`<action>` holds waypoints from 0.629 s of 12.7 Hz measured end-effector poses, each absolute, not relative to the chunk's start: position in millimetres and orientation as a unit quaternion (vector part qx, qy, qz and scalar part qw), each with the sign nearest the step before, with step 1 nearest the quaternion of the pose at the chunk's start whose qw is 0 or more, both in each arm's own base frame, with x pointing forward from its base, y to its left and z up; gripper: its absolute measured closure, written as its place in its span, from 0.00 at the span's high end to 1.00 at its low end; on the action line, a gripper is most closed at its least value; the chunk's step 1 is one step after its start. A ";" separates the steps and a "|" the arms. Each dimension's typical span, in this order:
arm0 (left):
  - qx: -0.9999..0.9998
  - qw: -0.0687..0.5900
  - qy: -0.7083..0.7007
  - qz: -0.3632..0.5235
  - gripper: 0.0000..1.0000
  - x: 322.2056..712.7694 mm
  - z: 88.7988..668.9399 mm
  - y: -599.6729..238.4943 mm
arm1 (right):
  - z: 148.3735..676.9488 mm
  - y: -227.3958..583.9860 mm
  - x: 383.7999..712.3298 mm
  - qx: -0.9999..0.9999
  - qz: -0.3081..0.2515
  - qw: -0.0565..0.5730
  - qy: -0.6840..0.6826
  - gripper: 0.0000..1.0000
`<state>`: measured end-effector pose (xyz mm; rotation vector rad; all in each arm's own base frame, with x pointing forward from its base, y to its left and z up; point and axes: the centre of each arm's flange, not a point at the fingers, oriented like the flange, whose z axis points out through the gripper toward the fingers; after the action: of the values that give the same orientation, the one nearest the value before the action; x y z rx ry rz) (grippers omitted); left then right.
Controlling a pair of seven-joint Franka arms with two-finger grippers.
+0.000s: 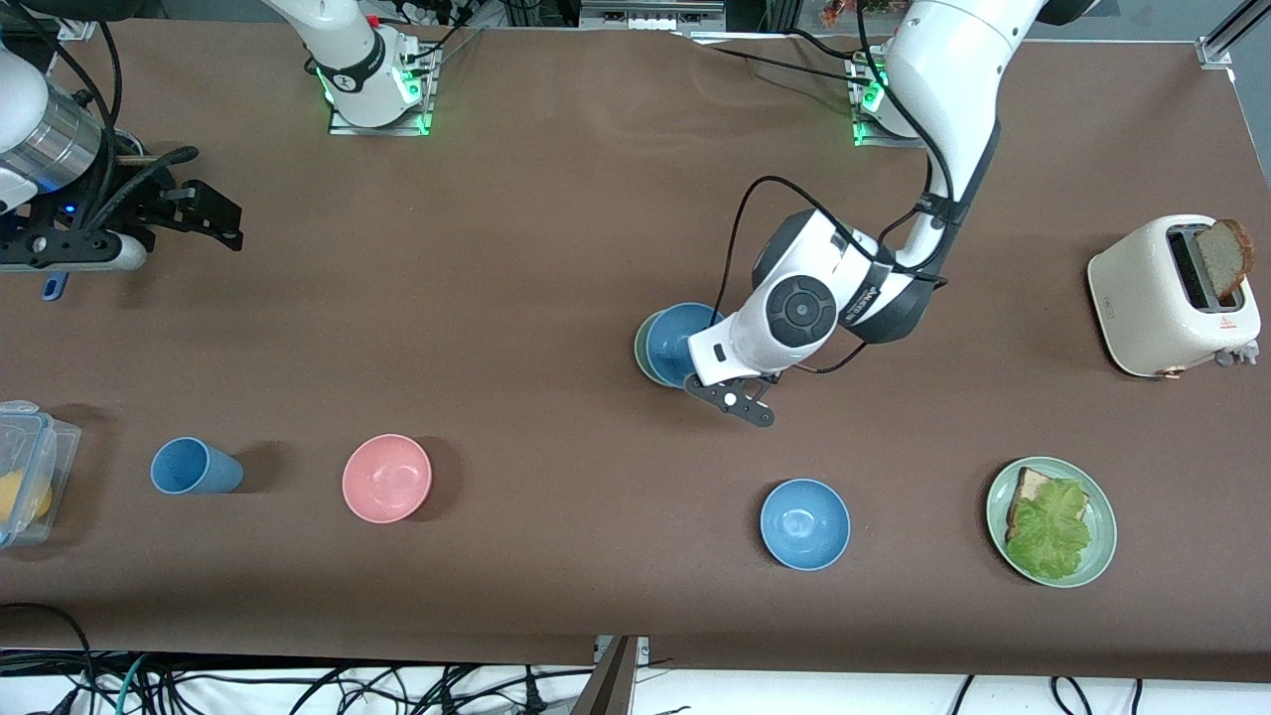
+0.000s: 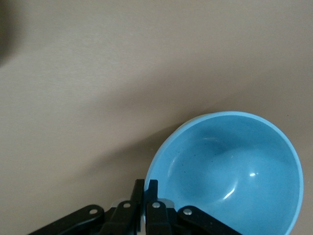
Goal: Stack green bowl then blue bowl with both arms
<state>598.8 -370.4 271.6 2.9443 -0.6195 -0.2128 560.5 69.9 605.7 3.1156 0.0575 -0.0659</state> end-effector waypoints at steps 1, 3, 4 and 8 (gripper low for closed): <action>0.974 0.064 -0.206 -0.066 0.05 596.4 267.4 -376.8 | 605.6 69.9 560.5 1.000 -0.021 0.012 0.018 1.00; 0.973 0.065 -0.212 -0.062 0.05 590.8 260.7 -388.9 | 605.5 69.9 560.6 1.000 -0.021 0.012 0.018 1.00; 0.972 0.065 -0.215 -0.063 0.05 587.8 257.4 -393.1 | 605.4 69.9 560.6 1.000 -0.021 0.012 0.018 1.00; 0.972 0.063 -0.218 -0.065 0.30 583.9 252.6 -397.7 | 605.4 69.9 560.6 1.000 -0.021 0.012 0.018 1.00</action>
<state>583.9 -397.7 252.6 2.9367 -0.6591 -0.1950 560.6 69.9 605.4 3.1156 0.0575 -0.0667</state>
